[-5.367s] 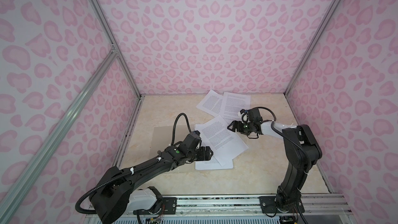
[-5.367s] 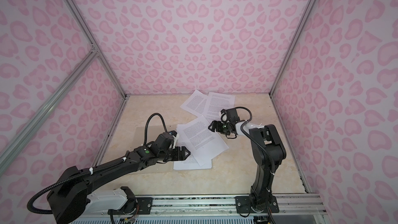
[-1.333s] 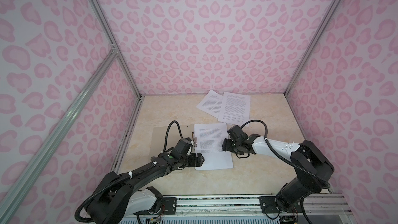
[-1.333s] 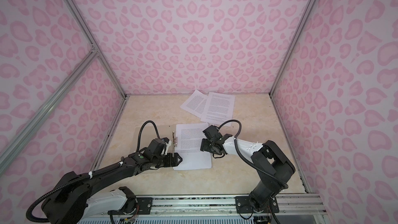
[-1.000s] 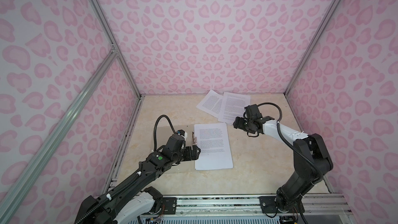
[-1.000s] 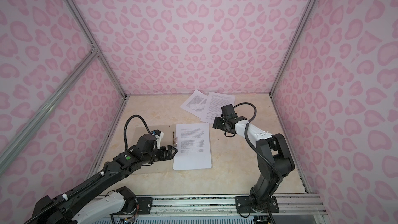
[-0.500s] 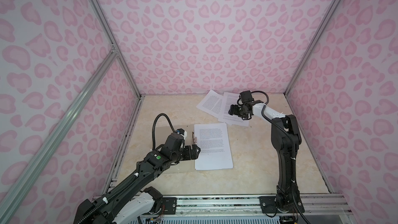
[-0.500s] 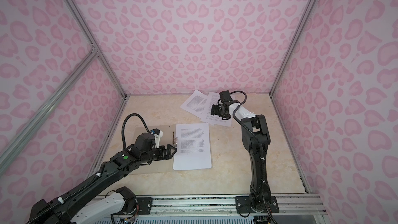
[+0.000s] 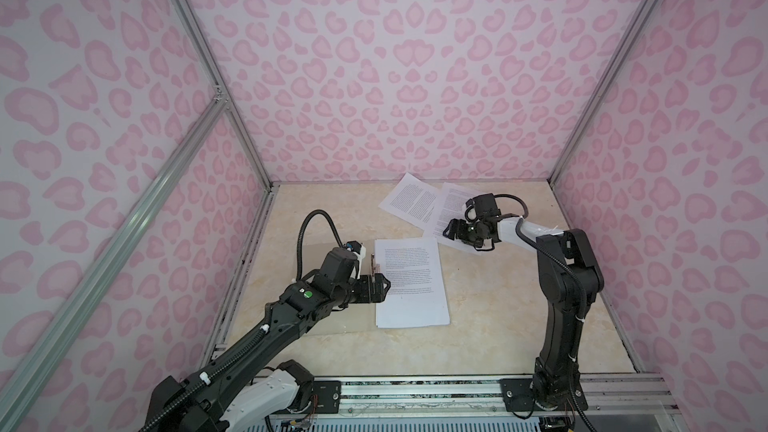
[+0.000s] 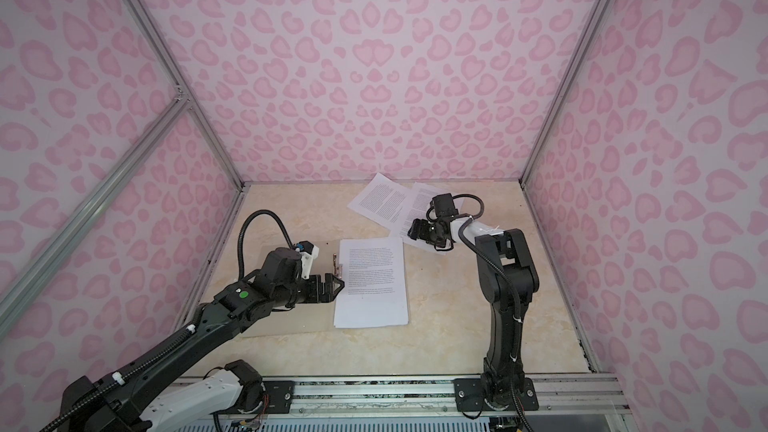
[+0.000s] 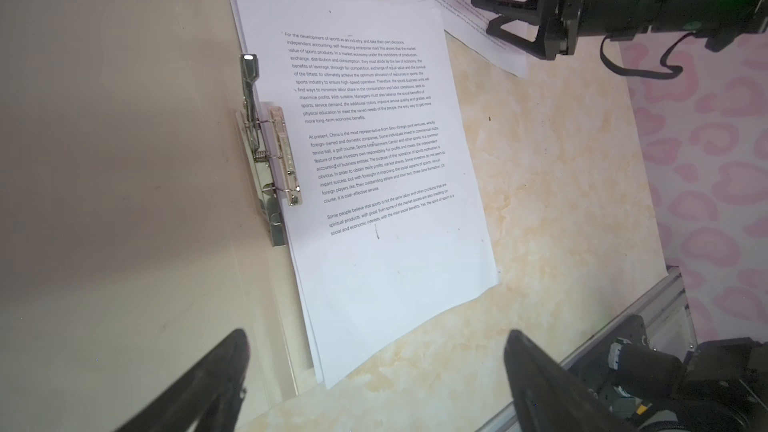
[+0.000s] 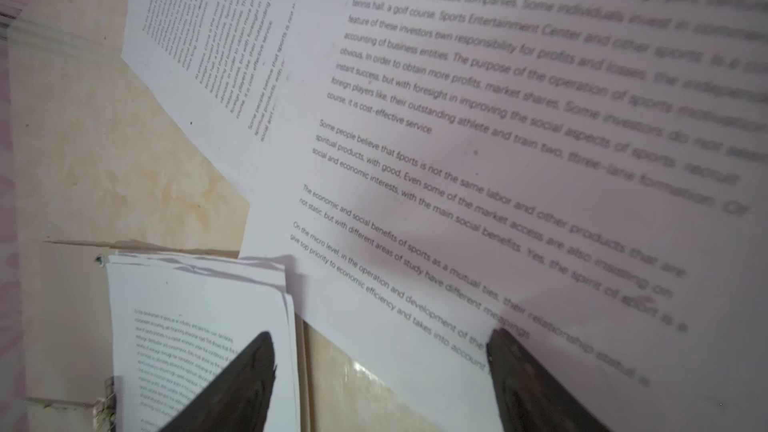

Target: Put the files into the folder

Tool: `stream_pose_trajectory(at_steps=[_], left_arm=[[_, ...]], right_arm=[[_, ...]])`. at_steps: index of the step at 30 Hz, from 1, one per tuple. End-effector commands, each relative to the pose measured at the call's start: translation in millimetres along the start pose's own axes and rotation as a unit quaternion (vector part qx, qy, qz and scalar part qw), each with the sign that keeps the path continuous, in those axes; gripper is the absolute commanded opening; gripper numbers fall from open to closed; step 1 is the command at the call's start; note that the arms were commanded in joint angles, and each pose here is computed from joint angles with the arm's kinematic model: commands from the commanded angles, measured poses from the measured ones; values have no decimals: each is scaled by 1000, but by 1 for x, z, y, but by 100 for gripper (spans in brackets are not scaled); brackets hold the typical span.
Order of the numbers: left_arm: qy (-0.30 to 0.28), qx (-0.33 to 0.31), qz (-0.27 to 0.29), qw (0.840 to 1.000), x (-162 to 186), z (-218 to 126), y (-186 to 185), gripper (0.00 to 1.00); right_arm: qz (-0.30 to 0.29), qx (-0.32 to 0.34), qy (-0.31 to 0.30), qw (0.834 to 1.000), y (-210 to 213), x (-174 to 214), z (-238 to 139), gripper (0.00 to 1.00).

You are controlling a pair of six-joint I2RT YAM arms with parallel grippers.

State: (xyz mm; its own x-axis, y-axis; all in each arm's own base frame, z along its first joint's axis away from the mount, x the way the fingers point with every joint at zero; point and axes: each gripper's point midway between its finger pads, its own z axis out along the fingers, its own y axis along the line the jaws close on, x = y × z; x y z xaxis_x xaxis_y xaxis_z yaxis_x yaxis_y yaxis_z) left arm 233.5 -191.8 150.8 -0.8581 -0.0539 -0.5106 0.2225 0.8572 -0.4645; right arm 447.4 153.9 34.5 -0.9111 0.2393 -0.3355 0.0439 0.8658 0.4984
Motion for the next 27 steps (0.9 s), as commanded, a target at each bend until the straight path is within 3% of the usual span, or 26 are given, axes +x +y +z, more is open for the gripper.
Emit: stream_pose_trajectory(at_steps=[1, 7, 17, 21, 24, 27], left_arm=[[8, 21, 23, 999, -4, 0, -16, 96], [21, 44, 50, 998, -7, 12, -45, 96], [57, 91, 97, 990, 0, 44, -120, 92], [85, 109, 114, 984, 11, 76, -159, 91], [101, 127, 118, 980, 16, 106, -188, 89], [116, 149, 124, 974, 17, 137, -218, 89]], right_arm=[[78, 4, 35, 996, -30, 45, -17, 83], [168, -30, 26, 985, -70, 99, -58, 83], [214, -37, 13, 976, -83, 178, -111, 83], [186, 22, -64, 980, -90, 151, -152, 89], [219, 38, -180, 958, -108, 108, -182, 96], [240, 52, -231, 941, -125, 71, -188, 96]])
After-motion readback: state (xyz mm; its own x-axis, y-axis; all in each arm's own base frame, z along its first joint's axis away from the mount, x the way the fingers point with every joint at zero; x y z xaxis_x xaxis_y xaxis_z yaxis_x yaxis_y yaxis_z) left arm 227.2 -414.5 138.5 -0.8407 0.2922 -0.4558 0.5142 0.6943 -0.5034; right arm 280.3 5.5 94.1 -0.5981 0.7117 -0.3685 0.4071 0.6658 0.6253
